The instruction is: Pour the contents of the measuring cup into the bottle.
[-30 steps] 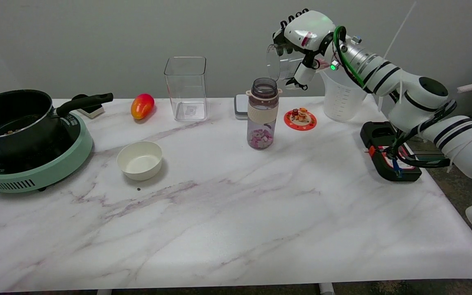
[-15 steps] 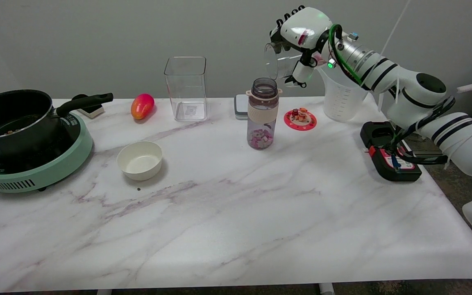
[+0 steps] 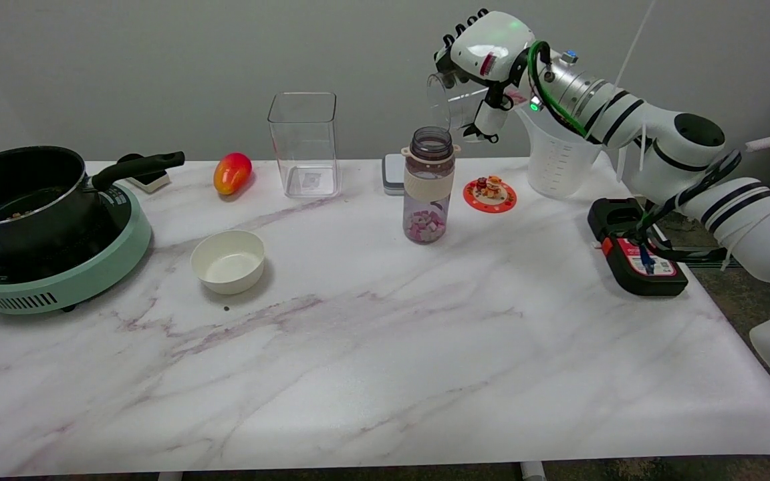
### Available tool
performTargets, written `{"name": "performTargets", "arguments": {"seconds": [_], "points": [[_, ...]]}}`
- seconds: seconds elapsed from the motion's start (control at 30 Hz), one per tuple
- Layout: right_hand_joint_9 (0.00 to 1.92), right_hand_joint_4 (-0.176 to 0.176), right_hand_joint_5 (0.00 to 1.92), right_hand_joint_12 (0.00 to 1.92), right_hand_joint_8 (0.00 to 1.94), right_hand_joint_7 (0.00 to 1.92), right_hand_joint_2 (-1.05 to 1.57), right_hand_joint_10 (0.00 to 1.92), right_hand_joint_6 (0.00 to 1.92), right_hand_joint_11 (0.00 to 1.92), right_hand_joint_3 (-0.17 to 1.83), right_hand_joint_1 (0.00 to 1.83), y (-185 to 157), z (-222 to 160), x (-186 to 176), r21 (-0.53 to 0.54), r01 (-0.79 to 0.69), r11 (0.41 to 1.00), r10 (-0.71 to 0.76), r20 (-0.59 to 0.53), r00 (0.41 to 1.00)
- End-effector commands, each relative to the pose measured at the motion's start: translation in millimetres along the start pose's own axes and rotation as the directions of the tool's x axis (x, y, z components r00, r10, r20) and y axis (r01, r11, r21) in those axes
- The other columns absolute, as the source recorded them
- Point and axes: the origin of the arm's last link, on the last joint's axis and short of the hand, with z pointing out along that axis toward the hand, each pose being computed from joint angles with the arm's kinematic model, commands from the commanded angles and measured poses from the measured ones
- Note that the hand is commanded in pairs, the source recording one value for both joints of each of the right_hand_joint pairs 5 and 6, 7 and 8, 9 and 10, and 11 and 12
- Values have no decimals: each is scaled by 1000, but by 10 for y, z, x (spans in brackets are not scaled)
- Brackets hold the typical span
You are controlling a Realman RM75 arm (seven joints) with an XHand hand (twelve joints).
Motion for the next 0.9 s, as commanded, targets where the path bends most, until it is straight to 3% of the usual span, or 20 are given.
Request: {"name": "performTargets", "arguments": {"seconds": [0.03, 0.9], "points": [[1463, 0, 1622, 1267, 1570, 1570, 642, 1463, 1622, 1267, 1252, 1592, -15, 50, 26, 39, 58, 998, -58, 8, 998], [1453, 0, 1617, 1261, 1563, 1563, 634, 1453, 1617, 1261, 1268, 1581, -2, 109, 90, 66, 118, 991, -119, 6, 993]]}}
